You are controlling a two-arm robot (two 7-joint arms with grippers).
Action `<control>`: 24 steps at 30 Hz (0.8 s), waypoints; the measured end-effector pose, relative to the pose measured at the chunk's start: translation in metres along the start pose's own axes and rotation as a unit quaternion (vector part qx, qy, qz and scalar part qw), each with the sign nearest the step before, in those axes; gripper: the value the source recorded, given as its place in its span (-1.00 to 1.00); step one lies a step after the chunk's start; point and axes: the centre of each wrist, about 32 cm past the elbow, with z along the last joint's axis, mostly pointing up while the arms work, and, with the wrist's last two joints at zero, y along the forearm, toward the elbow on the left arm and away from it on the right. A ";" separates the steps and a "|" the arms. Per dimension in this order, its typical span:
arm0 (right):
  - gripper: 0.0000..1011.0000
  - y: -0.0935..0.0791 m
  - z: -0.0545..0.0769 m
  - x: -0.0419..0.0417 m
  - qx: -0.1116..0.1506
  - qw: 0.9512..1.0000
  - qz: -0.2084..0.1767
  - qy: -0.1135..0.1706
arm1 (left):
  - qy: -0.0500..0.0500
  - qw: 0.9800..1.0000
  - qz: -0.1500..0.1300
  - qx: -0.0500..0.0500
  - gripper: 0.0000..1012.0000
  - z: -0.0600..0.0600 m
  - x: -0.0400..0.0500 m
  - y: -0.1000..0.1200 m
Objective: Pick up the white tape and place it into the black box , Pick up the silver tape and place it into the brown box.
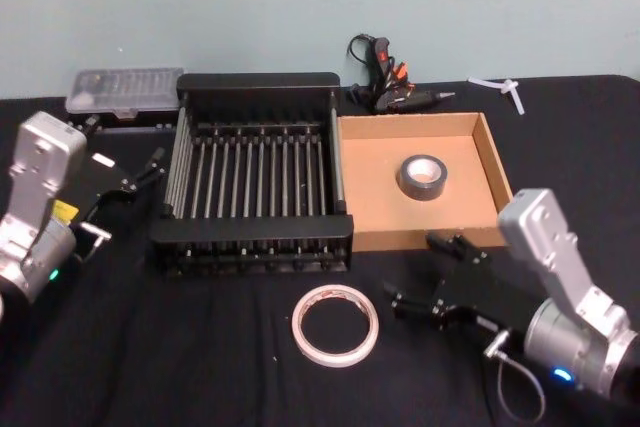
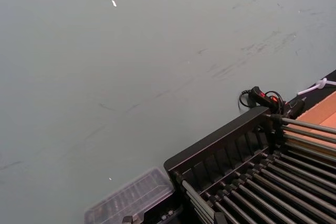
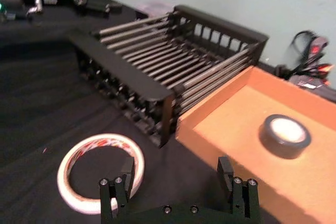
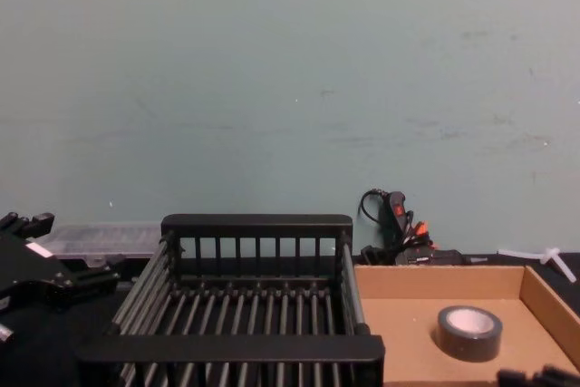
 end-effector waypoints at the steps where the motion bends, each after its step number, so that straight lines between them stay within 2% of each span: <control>1: 0.98 0.001 0.000 -0.0016 -0.003 1.000 0.001 -0.001 | 0.000 1.000 0.000 0.000 0.98 0.000 0.0000 0.000; 12: 0.98 0.014 -0.005 -0.0169 -0.029 0.999 0.019 -0.013 | 0.000 1.000 0.000 0.000 0.98 0.000 0.0000 0.000; 24: 0.98 0.031 -0.005 -0.0212 -0.038 0.999 0.021 -0.013 | 0.000 1.000 0.000 0.000 0.98 0.000 0.0000 0.000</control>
